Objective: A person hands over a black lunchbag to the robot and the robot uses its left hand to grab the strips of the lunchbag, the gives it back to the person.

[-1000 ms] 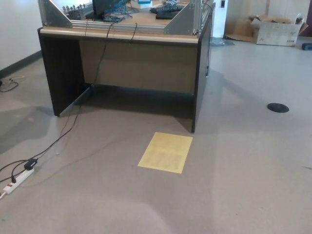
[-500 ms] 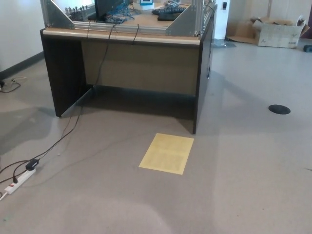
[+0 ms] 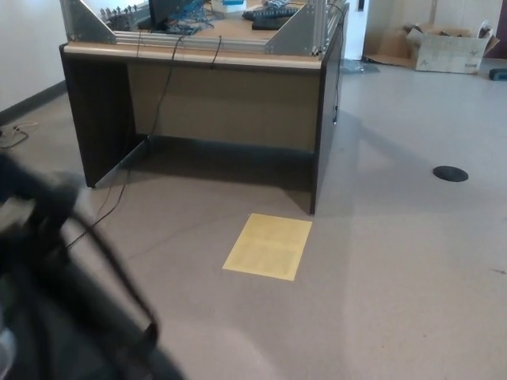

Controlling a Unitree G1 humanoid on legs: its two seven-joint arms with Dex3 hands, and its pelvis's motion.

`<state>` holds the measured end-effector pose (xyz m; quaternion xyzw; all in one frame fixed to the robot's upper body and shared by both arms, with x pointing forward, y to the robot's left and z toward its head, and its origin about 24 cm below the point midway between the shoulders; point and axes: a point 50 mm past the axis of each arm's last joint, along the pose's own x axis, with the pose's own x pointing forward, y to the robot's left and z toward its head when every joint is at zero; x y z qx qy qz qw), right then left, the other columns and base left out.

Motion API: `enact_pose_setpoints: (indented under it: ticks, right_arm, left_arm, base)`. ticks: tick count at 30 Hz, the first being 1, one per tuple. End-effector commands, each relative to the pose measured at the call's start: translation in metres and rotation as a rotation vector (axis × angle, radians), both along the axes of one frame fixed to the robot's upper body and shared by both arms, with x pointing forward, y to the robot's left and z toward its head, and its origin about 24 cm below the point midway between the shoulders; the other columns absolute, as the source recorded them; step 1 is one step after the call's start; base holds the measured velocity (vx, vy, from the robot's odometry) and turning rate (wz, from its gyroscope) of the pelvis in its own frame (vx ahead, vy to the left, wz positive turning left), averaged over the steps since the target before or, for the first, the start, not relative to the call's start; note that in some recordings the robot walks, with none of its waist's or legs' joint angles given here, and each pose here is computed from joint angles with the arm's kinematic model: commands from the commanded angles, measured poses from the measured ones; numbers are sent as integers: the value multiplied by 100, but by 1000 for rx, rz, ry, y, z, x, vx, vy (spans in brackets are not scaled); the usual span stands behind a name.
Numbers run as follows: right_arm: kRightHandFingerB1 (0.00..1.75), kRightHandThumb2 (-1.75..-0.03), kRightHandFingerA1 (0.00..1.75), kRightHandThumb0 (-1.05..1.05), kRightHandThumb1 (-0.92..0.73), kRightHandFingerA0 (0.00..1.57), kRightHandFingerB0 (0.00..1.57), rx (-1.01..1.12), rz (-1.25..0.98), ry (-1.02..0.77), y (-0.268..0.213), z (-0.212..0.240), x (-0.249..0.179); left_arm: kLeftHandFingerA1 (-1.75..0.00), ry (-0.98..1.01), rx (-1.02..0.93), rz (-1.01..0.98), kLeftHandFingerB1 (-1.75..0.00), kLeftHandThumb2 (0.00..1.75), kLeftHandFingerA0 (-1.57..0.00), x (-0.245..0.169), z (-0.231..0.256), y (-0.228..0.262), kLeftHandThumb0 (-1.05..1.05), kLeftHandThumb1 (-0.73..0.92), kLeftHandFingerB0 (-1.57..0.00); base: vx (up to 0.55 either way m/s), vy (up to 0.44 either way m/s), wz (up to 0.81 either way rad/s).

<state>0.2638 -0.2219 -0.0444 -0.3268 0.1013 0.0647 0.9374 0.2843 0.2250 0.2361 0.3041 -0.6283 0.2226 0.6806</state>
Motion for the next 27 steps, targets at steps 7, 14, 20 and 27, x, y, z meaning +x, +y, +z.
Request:
enact_pose_setpoints:
  ticks: [7, 14, 20, 27]
  right_arm:
    - [40, -64, 43, -53, -78, 49, 48, 35, -18, -34, 2, 7, 7]
    - [40, -63, 43, -54, -77, 51, 49, 38, -15, -37, 2, 8, 9]
    - [41, -64, 44, -57, -78, 52, 51, 20, -1, -33, 1, 8, 10]
    - [55, -101, 59, -59, -64, 48, 43, 21, 9, -17, 0, 2, 3]
  left_arm:
    - [-175, -61, 173, -137, -170, 55, -79, 48, 94, -129, -20, 58, -57]
    - [-175, -71, 188, -125, -173, 55, -81, 57, 118, -161, -22, 58, -59]
    - [-175, -66, 195, -153, -169, 56, -79, 58, 126, -175, -21, 57, -62]
    - [-175, -40, 218, -184, -169, 55, -78, 59, 109, -179, -19, 59, -58]
  base:
    - [0, 0, 0]
    - [0, 0, 0]
    - [0, 0, 0]
    - [0, 0, 0]
